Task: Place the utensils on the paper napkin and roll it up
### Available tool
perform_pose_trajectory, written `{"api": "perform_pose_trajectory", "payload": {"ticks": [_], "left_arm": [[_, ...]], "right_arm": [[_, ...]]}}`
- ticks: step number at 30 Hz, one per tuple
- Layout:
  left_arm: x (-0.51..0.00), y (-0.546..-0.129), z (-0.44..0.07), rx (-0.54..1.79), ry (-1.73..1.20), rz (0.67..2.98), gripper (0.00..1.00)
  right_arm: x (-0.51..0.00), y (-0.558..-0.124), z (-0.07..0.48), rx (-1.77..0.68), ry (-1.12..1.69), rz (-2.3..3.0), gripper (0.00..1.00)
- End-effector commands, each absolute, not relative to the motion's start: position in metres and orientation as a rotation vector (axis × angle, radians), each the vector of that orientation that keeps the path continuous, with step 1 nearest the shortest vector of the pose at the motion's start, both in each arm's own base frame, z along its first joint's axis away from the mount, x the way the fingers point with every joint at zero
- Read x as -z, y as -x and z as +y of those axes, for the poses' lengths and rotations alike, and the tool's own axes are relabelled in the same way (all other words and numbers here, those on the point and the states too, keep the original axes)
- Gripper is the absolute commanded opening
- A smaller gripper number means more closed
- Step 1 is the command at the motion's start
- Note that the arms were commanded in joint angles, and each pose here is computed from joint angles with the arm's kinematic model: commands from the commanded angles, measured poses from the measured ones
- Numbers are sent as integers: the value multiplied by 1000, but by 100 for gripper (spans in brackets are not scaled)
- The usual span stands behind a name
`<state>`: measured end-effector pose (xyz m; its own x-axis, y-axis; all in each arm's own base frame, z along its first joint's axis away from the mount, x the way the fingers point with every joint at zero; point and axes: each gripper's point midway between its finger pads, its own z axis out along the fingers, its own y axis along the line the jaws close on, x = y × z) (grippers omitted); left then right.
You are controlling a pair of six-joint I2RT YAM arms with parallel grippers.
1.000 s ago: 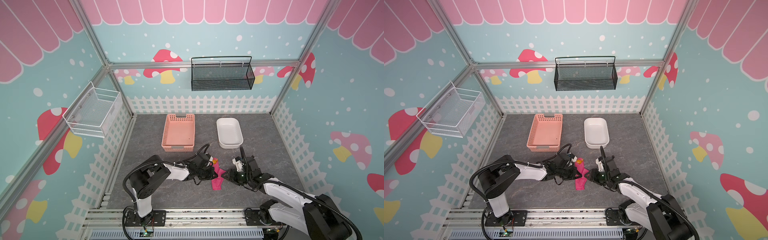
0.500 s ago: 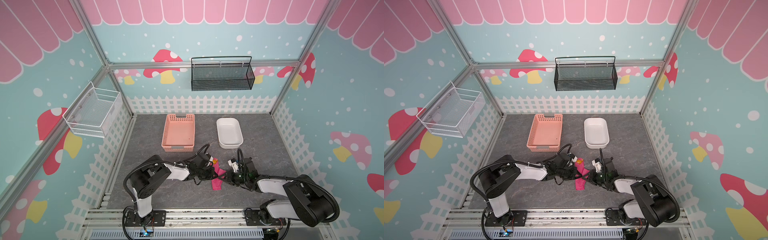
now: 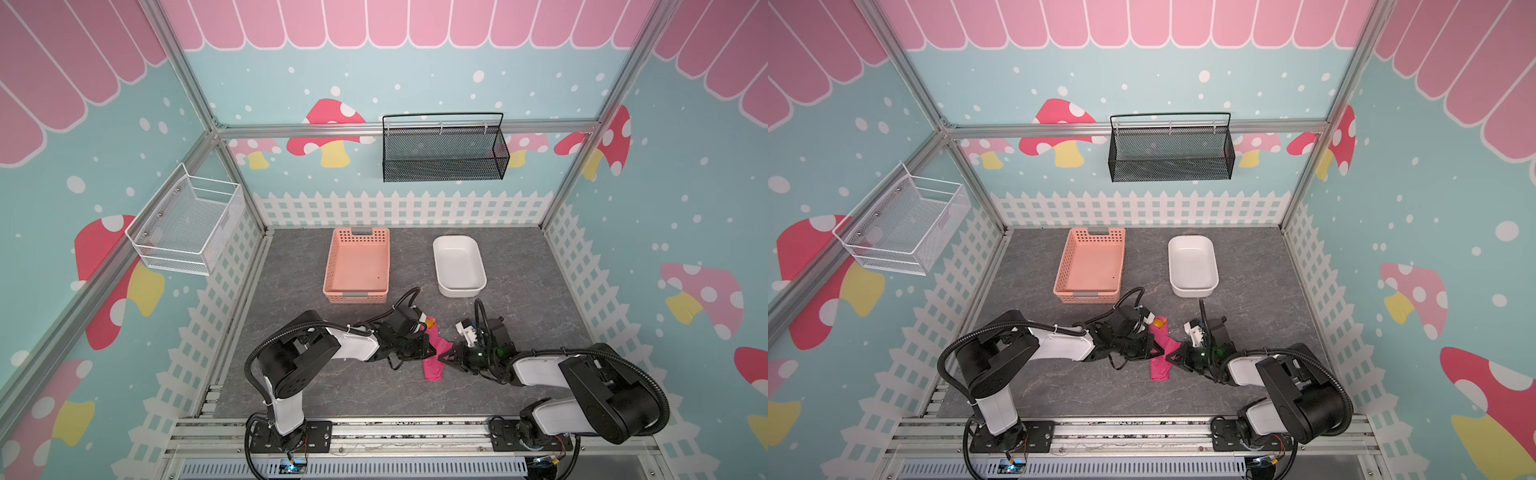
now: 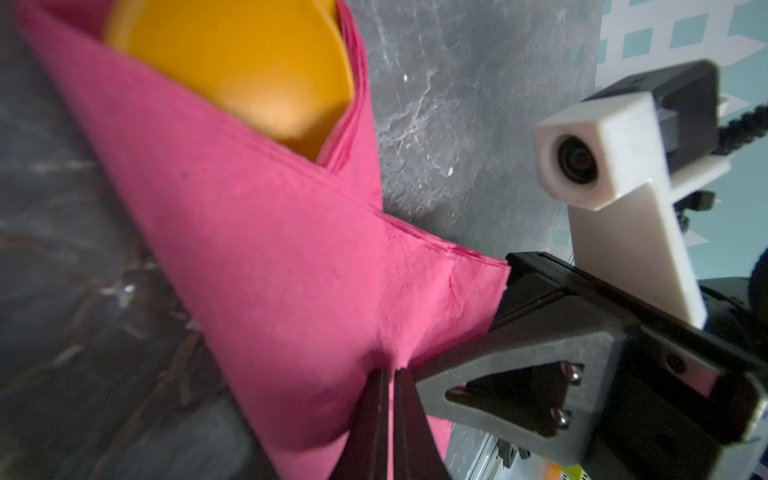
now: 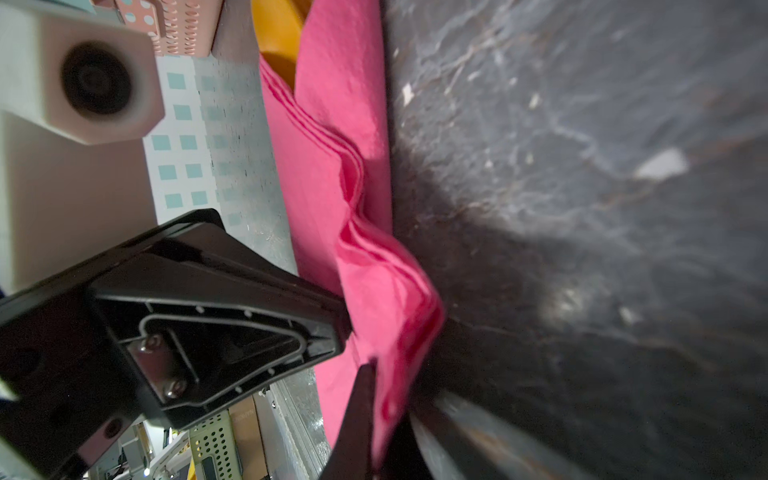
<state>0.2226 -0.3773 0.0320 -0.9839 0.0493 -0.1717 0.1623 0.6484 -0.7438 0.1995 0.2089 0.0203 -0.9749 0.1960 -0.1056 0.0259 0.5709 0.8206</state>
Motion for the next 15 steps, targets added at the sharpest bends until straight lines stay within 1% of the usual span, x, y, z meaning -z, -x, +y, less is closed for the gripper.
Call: {"api": "perform_pose_trajectory", "payload": {"ticks": [1,9,15], "left_arm": [[-57,-237,-380,1207,-200,2673,10],[-84,-268,-388,984,-372,2662,10],[-78,-285,-393,828,-456,2704,9]], "right_arm": [[-8,-193,201,-1302,-198,2662,0],[-9,-192,201,-1297,-180,2669,0],[-8,-192,200,-1279,-173,2676,0]]}}
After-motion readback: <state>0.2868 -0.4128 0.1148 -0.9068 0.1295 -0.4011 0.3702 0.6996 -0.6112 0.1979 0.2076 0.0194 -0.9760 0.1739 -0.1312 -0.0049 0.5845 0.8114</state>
